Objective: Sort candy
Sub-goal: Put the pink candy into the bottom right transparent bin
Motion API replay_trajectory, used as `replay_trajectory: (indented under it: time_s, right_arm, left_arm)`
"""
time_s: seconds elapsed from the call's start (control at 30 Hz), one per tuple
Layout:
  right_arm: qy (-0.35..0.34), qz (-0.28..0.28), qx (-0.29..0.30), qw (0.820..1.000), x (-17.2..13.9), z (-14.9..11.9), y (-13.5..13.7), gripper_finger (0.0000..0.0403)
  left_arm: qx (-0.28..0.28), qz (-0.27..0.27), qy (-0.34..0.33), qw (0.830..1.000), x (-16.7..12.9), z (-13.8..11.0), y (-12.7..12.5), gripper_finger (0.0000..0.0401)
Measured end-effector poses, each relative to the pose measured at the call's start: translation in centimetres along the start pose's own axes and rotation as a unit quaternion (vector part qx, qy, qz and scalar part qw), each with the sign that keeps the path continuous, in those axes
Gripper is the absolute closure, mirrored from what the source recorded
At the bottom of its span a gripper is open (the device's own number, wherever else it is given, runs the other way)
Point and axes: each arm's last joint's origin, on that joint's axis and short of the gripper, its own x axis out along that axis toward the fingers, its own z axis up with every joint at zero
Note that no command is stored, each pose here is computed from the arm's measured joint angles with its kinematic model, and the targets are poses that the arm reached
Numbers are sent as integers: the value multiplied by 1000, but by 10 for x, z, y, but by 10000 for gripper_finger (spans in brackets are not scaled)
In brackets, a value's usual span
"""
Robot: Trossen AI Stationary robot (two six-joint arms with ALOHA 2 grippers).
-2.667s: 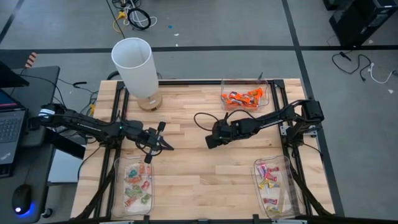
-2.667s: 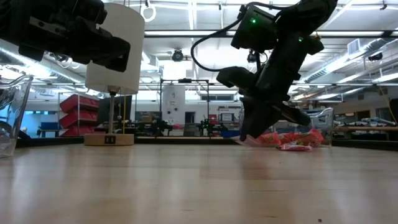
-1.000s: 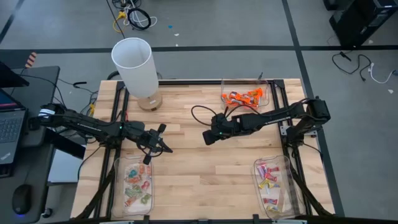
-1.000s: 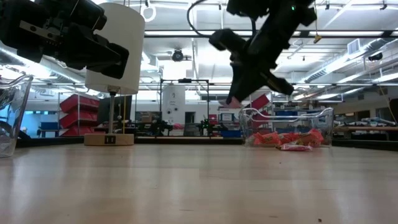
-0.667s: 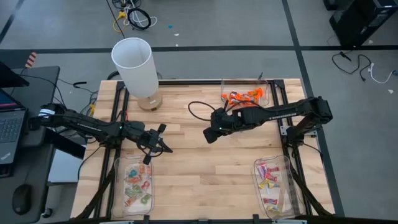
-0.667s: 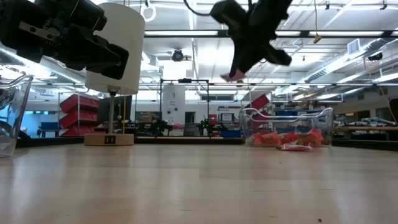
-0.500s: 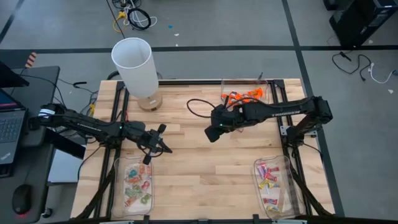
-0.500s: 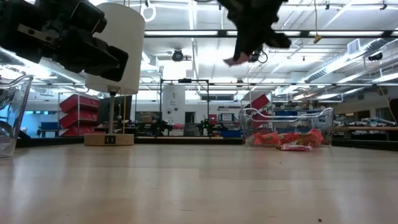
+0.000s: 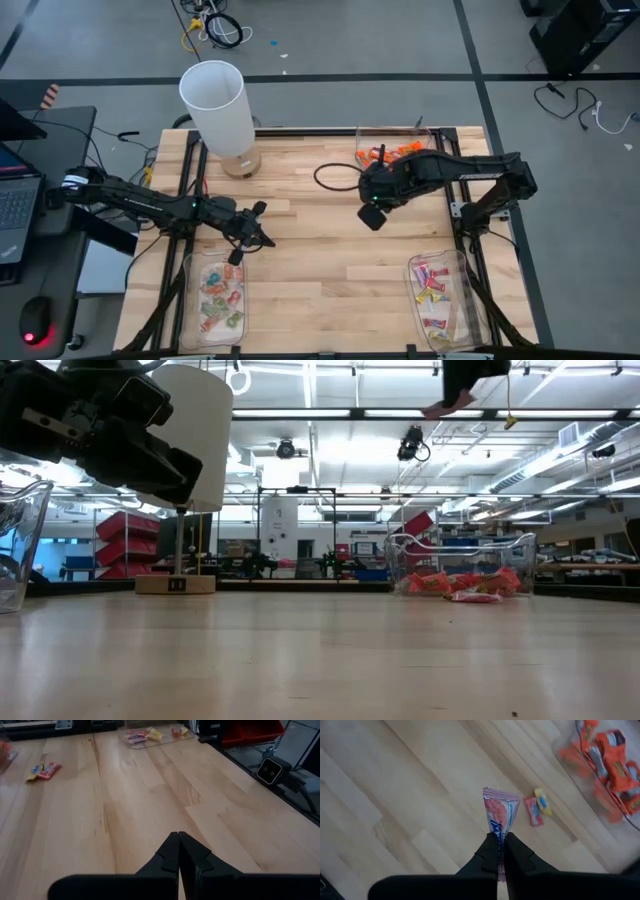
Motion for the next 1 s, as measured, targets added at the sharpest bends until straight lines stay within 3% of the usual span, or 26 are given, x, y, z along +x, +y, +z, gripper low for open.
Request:
replay_trajectory:
  time_s: [0.2, 0.47, 0.8, 1.0]
  right_arm:
    - [13, -5, 0, 1000, -15, -23, 0, 396]
    - [-28, 21, 5, 999, -39, -57, 9, 396]
    - [-18, 19, -2, 1000, -37, -100, 5, 400]
    - [13, 10, 18, 1000, -26, -130, -11, 400]
  left_arm:
    - [-2, 0, -1, 1000, 0, 0, 0, 396]
    - [-1, 3, -15, 1000, 0, 3, 0, 396]
    - [33, 25, -175, 984, -6, 34, 2, 396]
    - [38, 34, -202, 978, -8, 39, 2, 396]
